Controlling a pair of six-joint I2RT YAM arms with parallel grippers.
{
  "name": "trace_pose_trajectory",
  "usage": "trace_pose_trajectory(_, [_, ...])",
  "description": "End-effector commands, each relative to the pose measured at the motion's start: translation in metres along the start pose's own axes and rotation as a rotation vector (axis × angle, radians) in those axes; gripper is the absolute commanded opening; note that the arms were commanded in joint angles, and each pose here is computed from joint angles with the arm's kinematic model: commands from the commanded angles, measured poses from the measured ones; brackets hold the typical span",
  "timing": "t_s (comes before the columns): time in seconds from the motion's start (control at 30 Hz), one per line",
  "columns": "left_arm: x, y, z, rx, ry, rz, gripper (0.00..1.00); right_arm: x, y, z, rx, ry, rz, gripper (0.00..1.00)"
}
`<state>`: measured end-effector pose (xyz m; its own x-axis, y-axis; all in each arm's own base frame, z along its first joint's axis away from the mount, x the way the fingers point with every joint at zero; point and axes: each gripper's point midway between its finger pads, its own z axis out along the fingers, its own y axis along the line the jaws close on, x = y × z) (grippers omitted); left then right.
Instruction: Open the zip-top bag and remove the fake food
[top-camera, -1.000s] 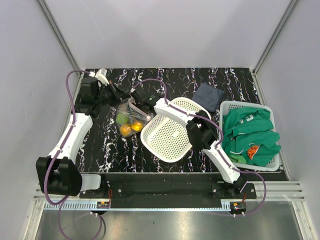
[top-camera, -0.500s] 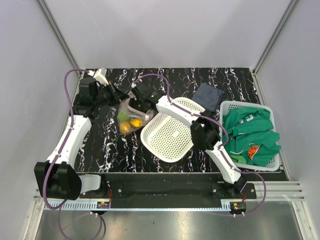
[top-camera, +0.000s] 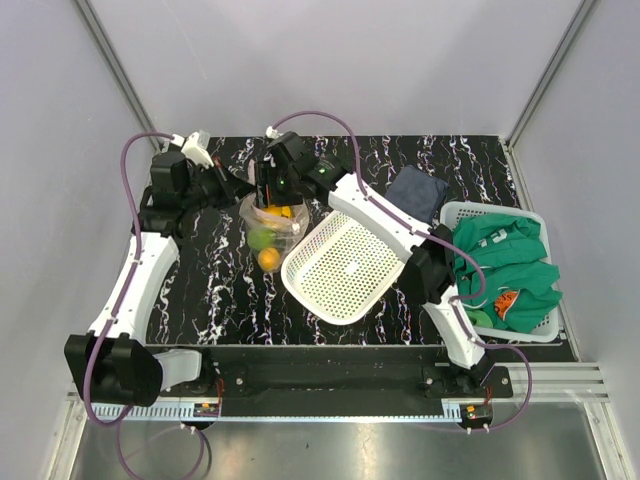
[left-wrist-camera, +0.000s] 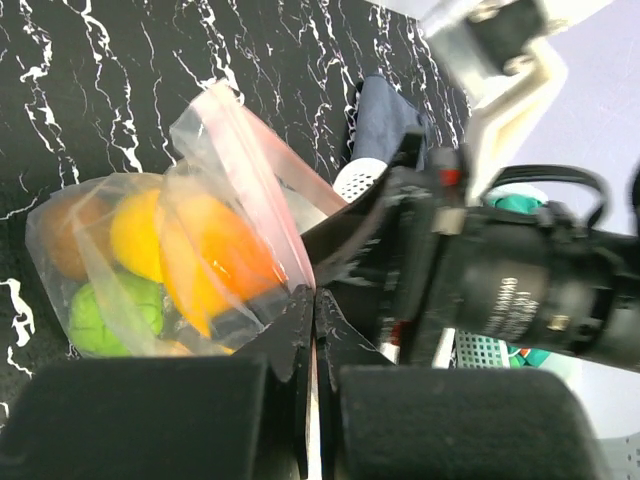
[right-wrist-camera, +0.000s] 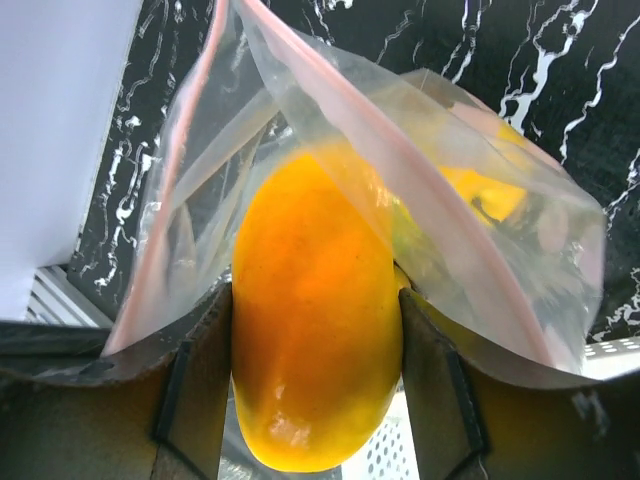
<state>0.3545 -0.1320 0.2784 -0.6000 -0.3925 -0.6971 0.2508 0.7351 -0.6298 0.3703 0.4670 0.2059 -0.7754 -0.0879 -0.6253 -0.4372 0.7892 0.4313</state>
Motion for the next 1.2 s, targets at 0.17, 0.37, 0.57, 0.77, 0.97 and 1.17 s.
trace_pose_trajectory(0.17, [-0.033, -0.017, -0.024, -0.034, -0.106, 0.084, 0.0, -0.055, 0.034, -0.074, -0.067, -0.19, -0.024, 0.28])
trace_pose_trajectory(0.37, [-0.033, -0.005, -0.023, -0.085, -0.114, 0.055, 0.0, -0.066, 0.048, -0.115, -0.129, -0.245, -0.033, 0.28])
trace_pose_trajectory(0.57, [-0.037, 0.001, -0.03, -0.113, -0.143, 0.059, 0.0, -0.066, 0.041, -0.148, -0.107, -0.285, -0.058, 0.28])
trace_pose_trajectory(0.77, [-0.041, -0.003, -0.036, -0.099, -0.156, 0.079, 0.0, -0.027, -0.037, -0.144, 0.146, -0.301, -0.06, 0.29])
trace_pose_trajectory(0.97, [-0.044, -0.007, -0.04, -0.092, -0.169, 0.085, 0.0, 0.042, -0.116, -0.124, 0.244, -0.214, 0.063, 0.29])
trace_pose_trajectory(1.17, [-0.043, -0.01, -0.039, -0.076, -0.162, 0.079, 0.0, 0.102, -0.164, -0.086, 0.3, -0.052, 0.14, 0.3])
